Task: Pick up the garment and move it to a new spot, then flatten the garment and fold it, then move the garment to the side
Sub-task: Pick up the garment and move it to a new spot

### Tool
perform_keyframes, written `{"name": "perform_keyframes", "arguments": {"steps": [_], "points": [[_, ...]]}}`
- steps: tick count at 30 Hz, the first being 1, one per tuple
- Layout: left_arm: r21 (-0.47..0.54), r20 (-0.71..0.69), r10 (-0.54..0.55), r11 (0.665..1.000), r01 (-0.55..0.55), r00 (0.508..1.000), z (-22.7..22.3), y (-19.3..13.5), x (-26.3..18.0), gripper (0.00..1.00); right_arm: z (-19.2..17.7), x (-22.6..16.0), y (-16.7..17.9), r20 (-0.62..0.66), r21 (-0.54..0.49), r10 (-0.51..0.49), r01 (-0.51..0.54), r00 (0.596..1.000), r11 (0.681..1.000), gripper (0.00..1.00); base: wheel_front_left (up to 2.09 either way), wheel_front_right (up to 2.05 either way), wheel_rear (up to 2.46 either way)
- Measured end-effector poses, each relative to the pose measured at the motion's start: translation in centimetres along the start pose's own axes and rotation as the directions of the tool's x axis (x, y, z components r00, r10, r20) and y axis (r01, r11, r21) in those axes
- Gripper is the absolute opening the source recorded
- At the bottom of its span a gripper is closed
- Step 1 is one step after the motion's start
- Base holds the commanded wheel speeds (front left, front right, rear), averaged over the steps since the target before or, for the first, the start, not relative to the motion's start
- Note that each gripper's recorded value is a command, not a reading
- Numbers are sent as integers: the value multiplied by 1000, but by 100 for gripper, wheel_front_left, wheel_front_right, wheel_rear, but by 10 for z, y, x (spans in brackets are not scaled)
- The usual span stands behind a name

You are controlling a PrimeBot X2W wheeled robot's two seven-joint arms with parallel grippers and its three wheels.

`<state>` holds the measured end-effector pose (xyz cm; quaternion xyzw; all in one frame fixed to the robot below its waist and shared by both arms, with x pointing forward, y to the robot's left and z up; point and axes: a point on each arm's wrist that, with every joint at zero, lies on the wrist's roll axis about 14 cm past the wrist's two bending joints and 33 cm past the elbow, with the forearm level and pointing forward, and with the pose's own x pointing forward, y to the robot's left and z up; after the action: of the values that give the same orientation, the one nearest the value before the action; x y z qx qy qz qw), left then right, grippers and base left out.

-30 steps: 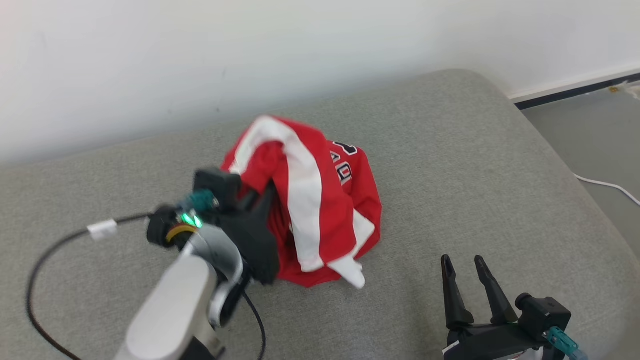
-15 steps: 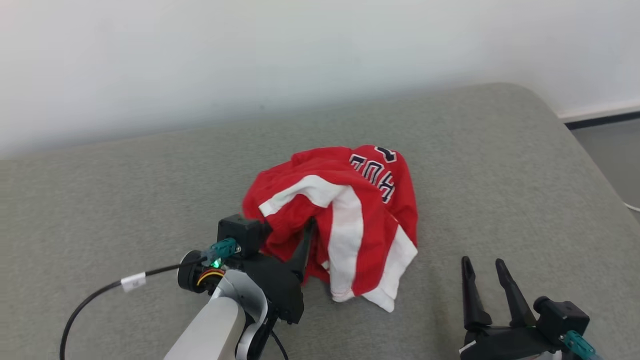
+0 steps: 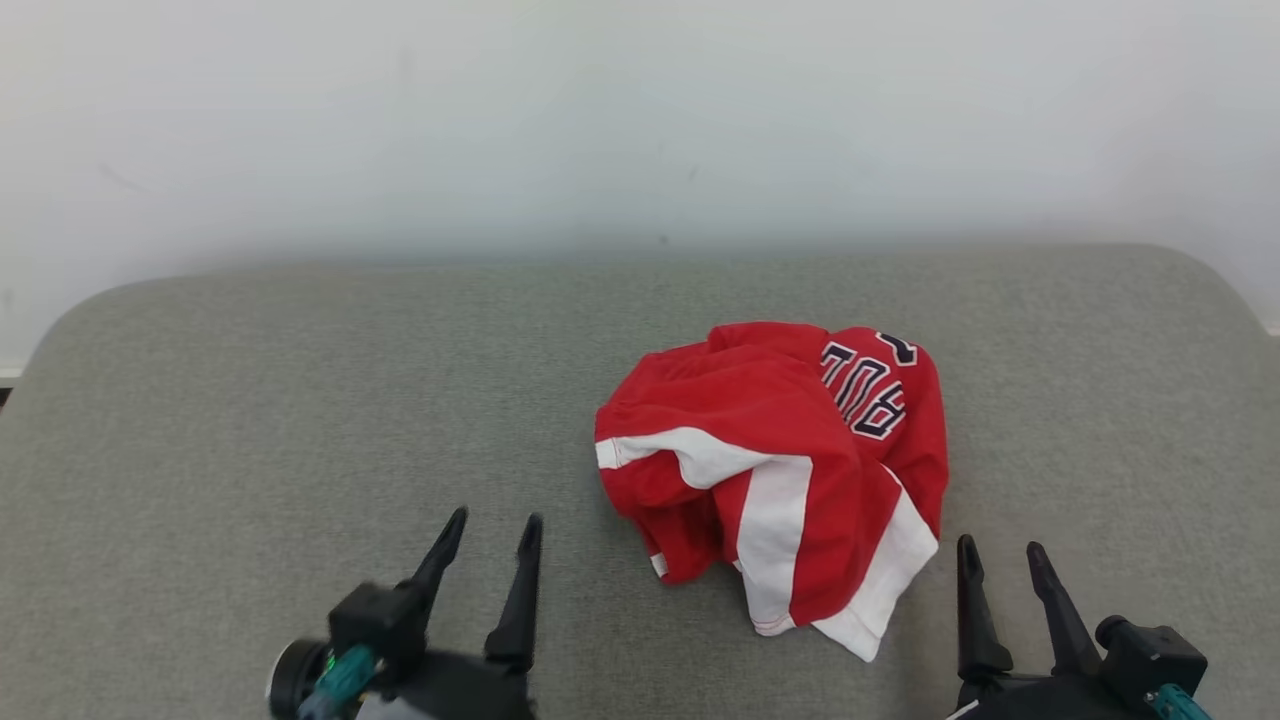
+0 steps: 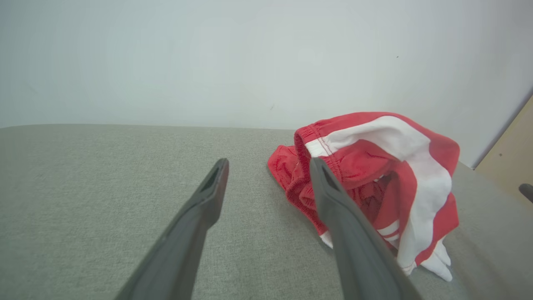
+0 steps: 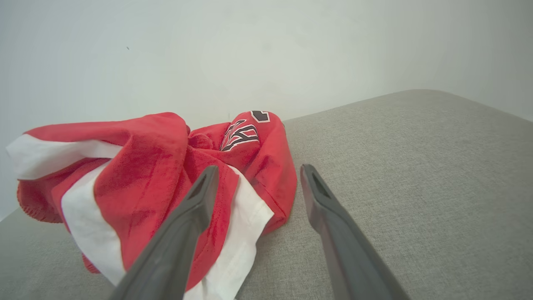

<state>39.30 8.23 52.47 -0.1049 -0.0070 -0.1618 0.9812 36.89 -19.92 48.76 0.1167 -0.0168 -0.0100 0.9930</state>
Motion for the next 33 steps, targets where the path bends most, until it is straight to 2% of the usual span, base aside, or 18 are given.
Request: {"name": "perform_keyframes", "arguments": {"steps": [7, 13, 21, 28, 33], "points": [[-15, 30, 169, 986, -169, 985, -5, 35, -42, 100, 3, 3, 15, 8, -2, 44, -44, 999, 999, 100, 0, 0, 0], [-16, 15, 198, 980, -198, 980, -10, 43, -52, 100, 0, -1, 12, 0, -2, 36, -36, 999, 999, 100, 0, 0, 0], [-35, -67, 93, 995, -95, 993, -8, 28, -21, 100, 4, -7, -1, 10, -3, -4, 4, 1000, 1000, 100, 0, 0, 0], [-51, -219, -35, 998, 25, 975, -11, 9, 15, 100, 4, -18, -19, 12, 2, -58, 57, 998, 998, 100, 0, 0, 0], [-178, -276, -110, 982, 62, 955, -10, -9, 41, 100, 7, -23, -29, 18, -1, -92, 92, 996, 996, 100, 0, 0, 0]]}}
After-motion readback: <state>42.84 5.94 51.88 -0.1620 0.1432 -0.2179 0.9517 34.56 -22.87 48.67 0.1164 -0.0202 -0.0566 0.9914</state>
